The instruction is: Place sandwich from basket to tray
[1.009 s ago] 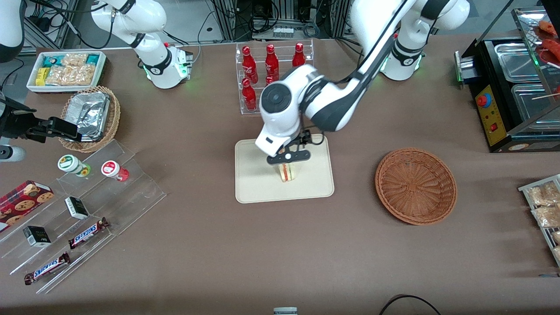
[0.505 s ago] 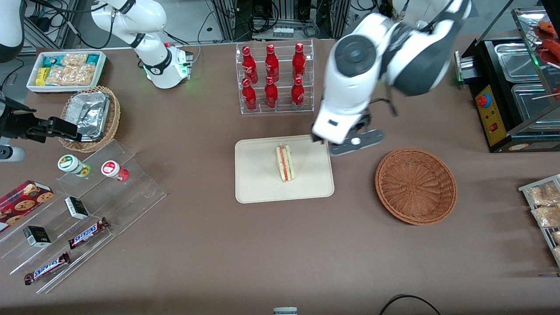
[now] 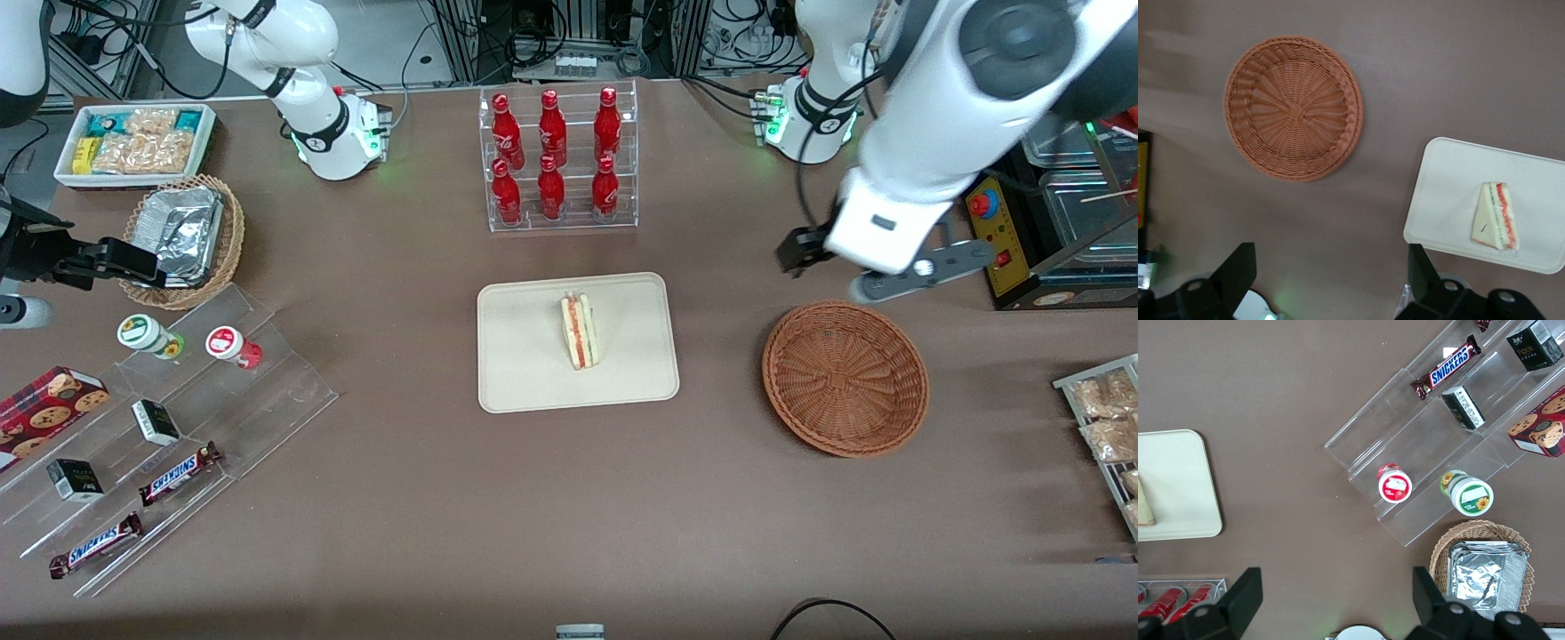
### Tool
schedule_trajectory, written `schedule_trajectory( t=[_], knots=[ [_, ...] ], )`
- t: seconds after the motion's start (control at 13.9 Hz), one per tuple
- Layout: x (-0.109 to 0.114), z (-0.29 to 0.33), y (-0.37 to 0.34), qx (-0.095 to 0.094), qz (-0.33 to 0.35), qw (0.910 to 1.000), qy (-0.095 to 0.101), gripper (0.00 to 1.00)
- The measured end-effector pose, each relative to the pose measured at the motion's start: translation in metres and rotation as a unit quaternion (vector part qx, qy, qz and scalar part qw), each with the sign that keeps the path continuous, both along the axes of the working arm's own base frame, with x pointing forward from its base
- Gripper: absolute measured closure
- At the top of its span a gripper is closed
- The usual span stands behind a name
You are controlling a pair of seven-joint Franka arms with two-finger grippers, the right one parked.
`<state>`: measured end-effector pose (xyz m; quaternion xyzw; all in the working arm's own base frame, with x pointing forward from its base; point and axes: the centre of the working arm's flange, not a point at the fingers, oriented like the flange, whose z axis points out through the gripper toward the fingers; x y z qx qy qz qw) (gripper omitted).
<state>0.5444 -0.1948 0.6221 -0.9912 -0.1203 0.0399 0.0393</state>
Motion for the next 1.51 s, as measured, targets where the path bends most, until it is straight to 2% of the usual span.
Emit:
schedule_trajectory(
  t=[0.5,0.79,1.01,1.3,1.51],
  knots=[
    [-0.024,0.047,0.128,-0.01,-0.074,0.9971,0.011,0.0],
    [-0.03,0.053,0.13,-0.011,-0.087,0.9961,0.01,0.0],
    [-0.028,0.049,0.146,-0.013,-0.094,0.9953,0.016,0.0],
    [-0.027,0.035,0.158,-0.036,-0.094,0.9944,0.031,0.0],
    [-0.026,0.031,0.167,-0.041,-0.085,0.9949,0.036,0.0]
  ],
)
